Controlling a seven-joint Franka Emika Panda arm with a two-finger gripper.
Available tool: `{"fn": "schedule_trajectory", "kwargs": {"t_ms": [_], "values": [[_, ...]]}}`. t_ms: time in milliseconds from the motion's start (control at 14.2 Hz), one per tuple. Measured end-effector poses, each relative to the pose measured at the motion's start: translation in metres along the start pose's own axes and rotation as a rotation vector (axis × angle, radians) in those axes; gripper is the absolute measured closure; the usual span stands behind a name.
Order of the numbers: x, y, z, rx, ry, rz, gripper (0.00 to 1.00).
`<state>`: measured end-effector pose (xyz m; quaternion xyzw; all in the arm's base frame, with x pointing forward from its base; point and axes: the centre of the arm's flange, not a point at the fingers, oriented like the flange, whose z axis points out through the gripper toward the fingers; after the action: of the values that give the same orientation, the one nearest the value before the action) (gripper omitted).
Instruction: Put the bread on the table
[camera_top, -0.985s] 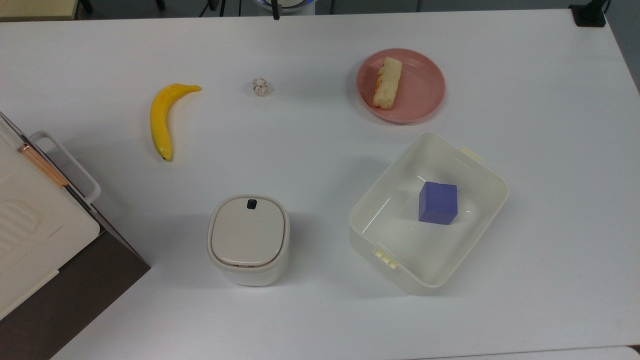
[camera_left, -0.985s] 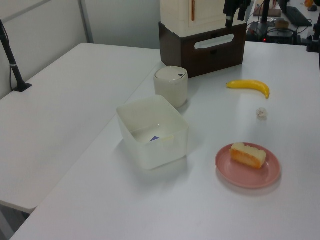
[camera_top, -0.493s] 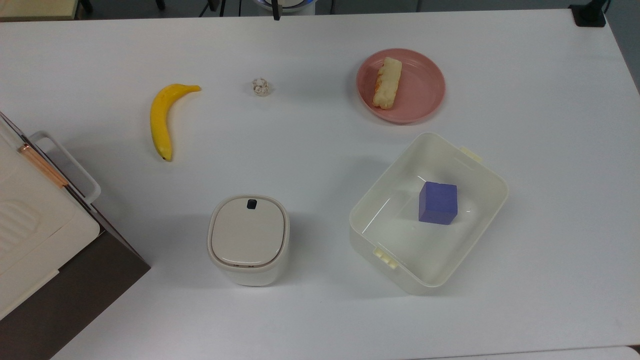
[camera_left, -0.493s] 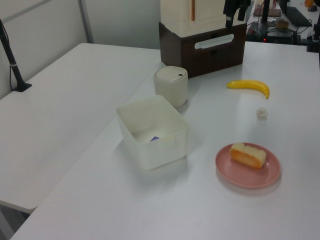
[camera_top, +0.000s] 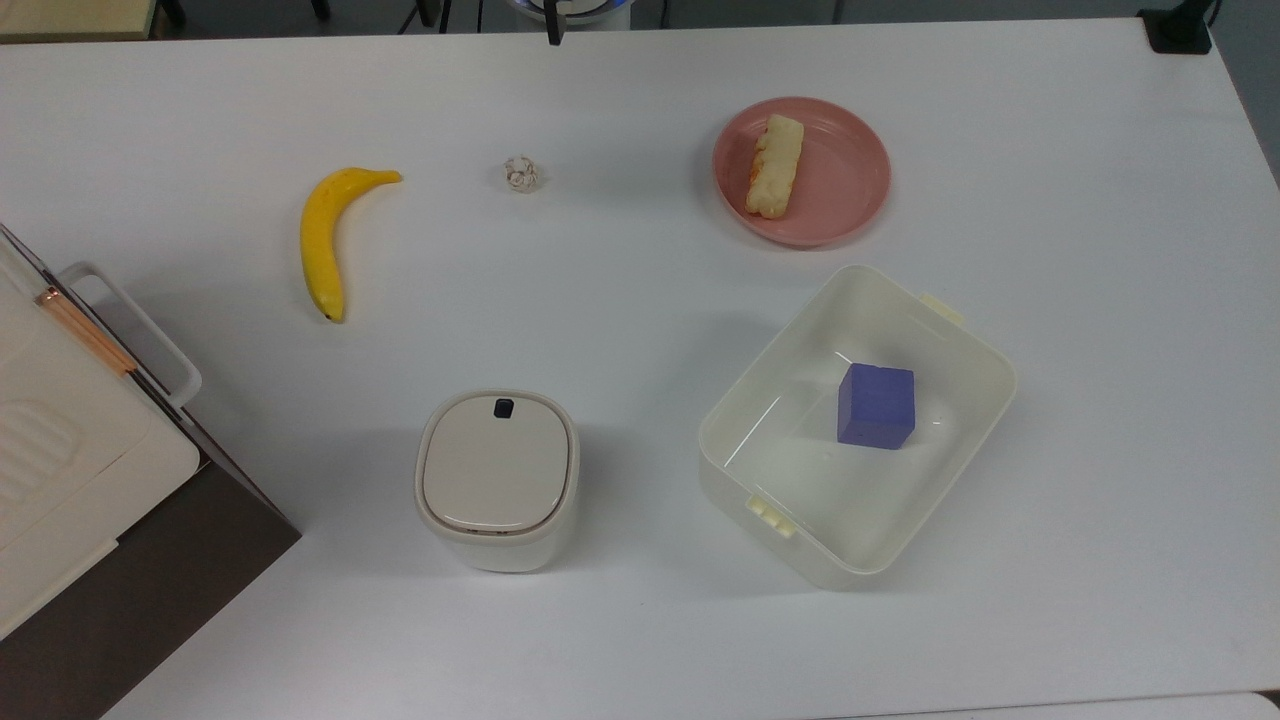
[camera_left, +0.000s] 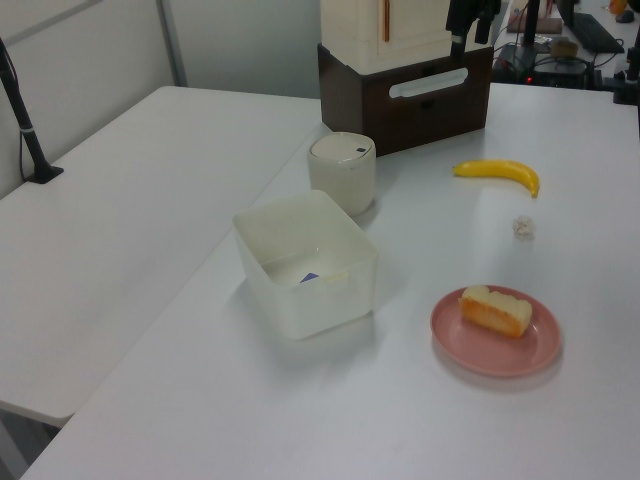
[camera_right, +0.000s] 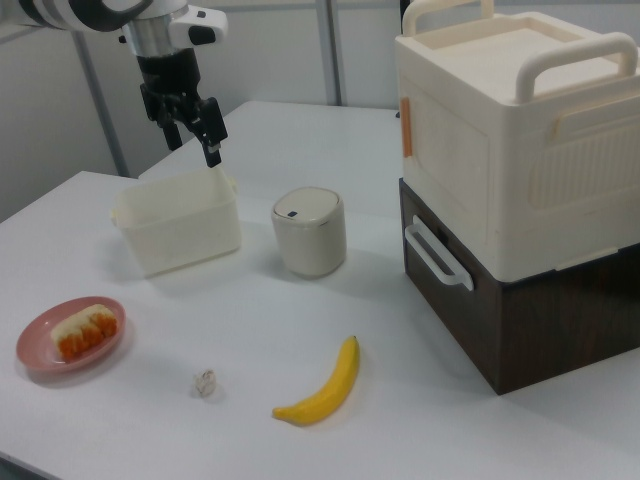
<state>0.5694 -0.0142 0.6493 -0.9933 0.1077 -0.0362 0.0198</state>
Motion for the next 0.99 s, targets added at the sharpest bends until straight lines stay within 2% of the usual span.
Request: {"fn": "schedule_trajectory", "kwargs": {"t_ms": [493, 774, 985], "values": [[0.0, 0.0001, 0.0, 0.0, 0.0, -0.005, 0.0], [0.0001, 0.0011, 0.0006, -0.001, -0.002, -0.109, 0.0], [0.0001, 0.0012, 0.0007, -0.001, -0.002, -0.127, 0.0]]}}
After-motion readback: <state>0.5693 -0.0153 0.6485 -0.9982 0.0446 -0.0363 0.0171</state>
